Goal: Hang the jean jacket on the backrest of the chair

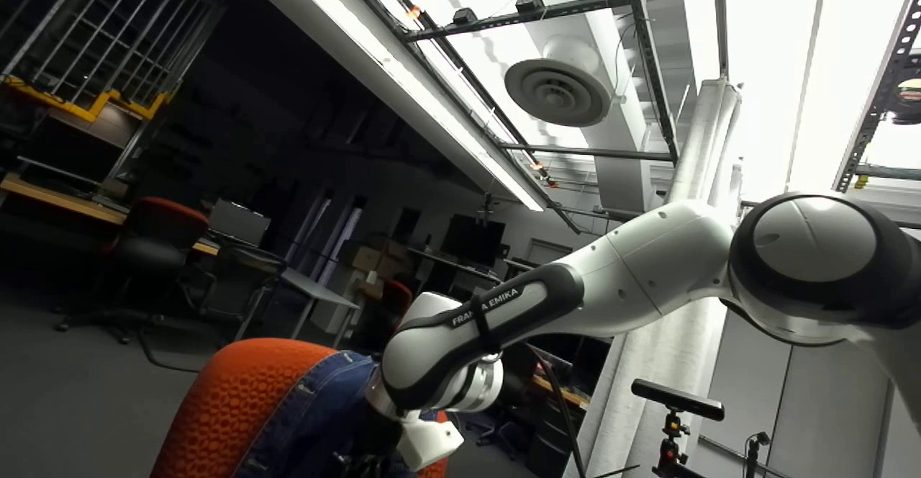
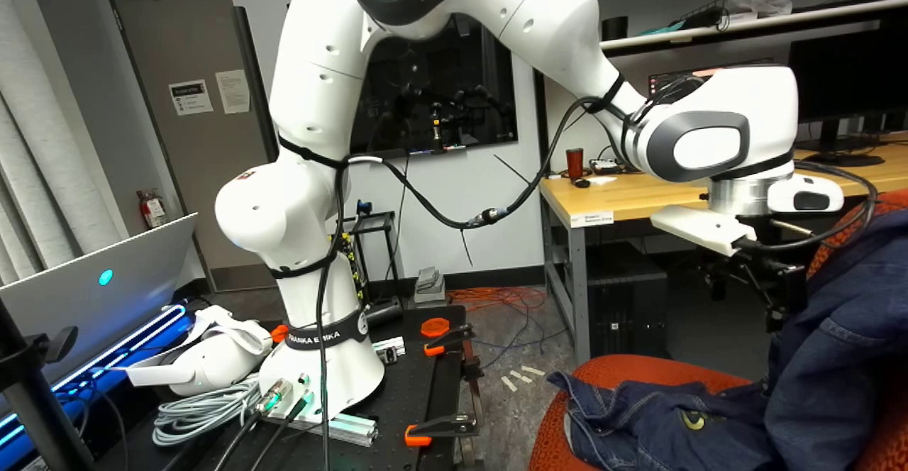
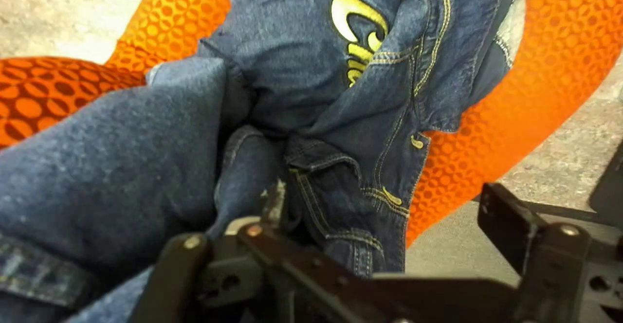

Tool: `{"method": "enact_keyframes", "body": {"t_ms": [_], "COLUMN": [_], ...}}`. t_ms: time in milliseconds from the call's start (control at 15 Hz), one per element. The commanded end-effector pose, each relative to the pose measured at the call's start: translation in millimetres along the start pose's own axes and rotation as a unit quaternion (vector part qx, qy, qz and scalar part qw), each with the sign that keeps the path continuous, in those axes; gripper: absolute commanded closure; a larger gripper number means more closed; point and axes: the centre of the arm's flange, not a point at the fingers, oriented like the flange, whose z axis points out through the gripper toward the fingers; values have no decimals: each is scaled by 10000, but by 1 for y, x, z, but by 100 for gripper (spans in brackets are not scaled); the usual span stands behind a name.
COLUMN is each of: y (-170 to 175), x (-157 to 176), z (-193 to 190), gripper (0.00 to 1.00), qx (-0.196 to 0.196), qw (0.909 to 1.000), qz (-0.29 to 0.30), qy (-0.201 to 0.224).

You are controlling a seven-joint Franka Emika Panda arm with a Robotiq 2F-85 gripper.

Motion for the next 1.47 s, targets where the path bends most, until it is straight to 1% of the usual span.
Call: {"method": "enact_keyframes", "body": {"t_ms": [0,200,400,667,867,1333,1400], "y": [-11,-11,-5,2,0,-11,-10], "x": [6,17,26,34,40,59,61], "z": [6,9,15,26,31,20,17], "gripper": [0,0,0,0,0,0,25], "qx": [-250,-343,-438,-509,-502,-490,-490], "qw": [9986,9968,9948,9923,9900,9809,9800], "qz": [-219,-184,-23,232,356,618,664], "qy": [406,695,924,1102,1269,1776,1811]}}
